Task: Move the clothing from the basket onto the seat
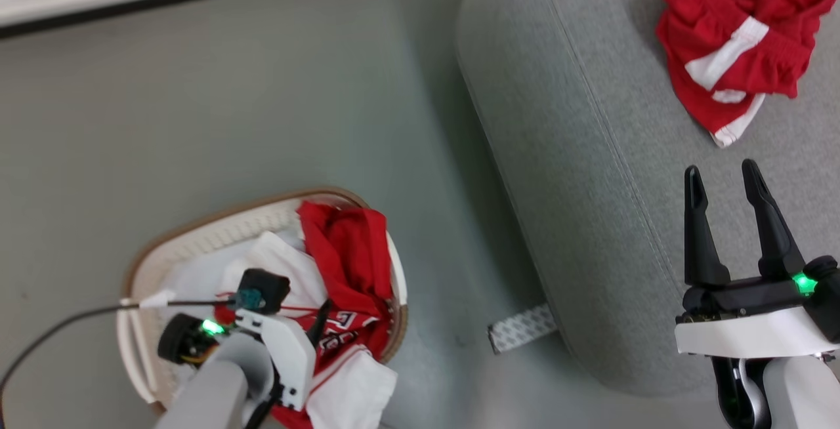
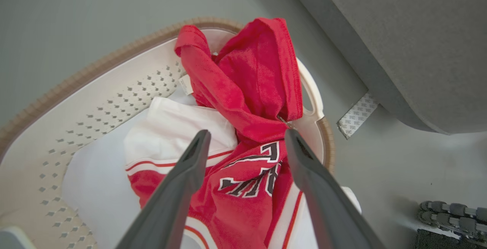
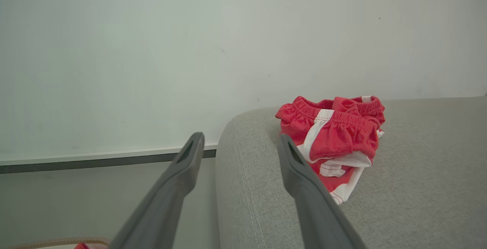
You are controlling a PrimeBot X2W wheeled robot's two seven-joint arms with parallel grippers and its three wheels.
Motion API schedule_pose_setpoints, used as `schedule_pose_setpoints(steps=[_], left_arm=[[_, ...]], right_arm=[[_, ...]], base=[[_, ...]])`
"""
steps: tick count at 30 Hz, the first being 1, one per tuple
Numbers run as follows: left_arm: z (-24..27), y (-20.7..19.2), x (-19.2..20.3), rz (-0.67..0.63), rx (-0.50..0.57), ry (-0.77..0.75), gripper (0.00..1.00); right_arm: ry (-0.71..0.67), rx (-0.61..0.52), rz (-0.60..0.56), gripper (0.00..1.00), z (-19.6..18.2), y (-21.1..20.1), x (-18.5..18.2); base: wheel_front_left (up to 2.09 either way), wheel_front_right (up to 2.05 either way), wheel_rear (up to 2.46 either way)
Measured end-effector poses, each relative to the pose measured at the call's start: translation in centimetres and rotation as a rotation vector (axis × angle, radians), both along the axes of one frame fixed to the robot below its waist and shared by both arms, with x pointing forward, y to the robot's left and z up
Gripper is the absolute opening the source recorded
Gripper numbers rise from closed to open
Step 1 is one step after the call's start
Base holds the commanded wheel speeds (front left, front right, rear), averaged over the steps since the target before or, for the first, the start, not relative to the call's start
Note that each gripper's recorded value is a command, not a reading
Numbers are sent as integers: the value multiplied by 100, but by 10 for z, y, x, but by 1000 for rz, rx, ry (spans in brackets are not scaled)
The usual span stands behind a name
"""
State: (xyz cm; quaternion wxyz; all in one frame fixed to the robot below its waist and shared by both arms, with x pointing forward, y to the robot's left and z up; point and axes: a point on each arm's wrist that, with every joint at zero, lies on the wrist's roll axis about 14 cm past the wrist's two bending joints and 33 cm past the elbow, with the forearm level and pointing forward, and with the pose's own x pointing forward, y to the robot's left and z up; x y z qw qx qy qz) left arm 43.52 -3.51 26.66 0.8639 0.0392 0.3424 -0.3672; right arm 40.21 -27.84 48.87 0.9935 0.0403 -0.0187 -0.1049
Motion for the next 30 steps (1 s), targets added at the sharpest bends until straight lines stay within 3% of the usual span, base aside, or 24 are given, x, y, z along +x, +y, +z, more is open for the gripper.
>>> schedule_pose_setpoints(steps=[12,17,30], left_arm=[[-73,-25,-19,-280,129,162,100],[-108,-15,-30,-364,230,248,100],[-170,0,-21,-430,370,320,100]], right_arm=[[61,6,-39,100,-24,-12,11],[91,14,-33,100,-37,-12,20],[174,17,-36,100,-73,-14,30]], base=[[0,0,0],[0,0,0],[0,0,0]])
